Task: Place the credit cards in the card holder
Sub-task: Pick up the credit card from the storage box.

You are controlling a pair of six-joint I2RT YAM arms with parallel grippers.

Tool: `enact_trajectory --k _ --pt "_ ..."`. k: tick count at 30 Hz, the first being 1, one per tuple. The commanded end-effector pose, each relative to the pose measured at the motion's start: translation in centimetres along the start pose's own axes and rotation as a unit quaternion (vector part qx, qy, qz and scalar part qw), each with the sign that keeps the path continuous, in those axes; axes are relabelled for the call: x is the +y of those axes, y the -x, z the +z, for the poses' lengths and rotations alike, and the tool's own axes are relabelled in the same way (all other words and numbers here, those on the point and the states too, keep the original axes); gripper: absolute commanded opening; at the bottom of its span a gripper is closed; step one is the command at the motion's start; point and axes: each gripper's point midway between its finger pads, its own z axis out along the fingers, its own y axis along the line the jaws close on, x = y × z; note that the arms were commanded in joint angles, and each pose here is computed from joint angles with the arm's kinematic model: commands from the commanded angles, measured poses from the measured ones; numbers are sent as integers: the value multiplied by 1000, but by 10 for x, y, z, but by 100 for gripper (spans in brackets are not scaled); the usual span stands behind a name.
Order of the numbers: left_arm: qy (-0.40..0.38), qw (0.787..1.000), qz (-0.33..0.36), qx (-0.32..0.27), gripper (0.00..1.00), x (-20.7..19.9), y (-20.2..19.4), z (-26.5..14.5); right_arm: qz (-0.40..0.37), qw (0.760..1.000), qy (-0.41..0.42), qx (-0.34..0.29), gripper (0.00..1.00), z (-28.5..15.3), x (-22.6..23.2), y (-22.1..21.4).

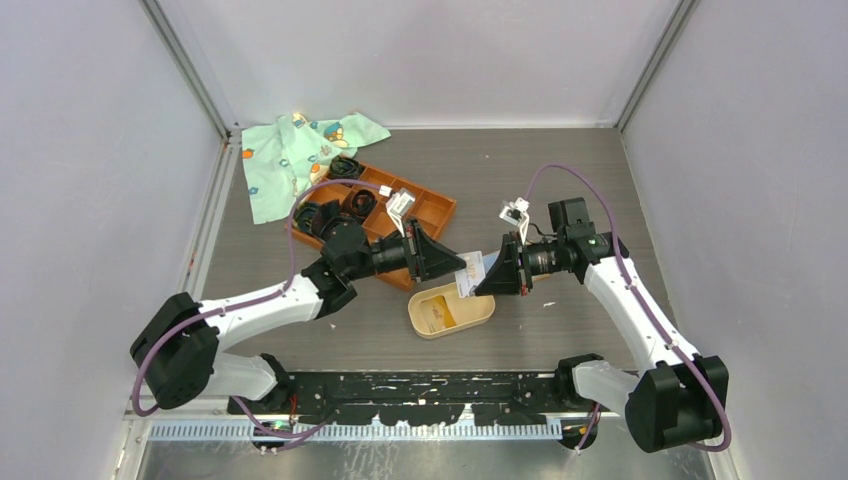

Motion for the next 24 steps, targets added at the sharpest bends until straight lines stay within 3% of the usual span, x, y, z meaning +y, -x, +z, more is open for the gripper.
enact_trajectory --k 1,4,6,9,11,14,16,20,24 --pt "-47 998 40 -23 21 -31 25 3 -35 999 -2 3 1 -1 4 8" --pt "-54 998 41 -20 1 -32 24 5 -34 999 -2 4 1 0 4 8" --pt "-55 998 41 -17 0 -31 22 4 -34 999 -6 5 5 -1 3 8" --pt "-40 998 41 -16 0 -24 18 0 -45 999 -24 11 25 -2 -3 7" --pt "-15 999 31 -20 0 -12 17 -8 -70 996 -57 28 36 -6 -12 4" --pt "34 999 -11 -30 0 14 15 -27 -134 978 -137 82 43 -22 -36 -5" --pt "62 997 -33 -37 0 26 13 -40 -163 962 -192 105 43 -32 -58 -10" --pt "93 994 -36 -46 0 35 6 -60 -186 922 -307 141 16 -53 -112 -19" --pt "124 991 -24 -50 0 42 -1 -75 -202 866 -411 201 9 -71 -154 -27"
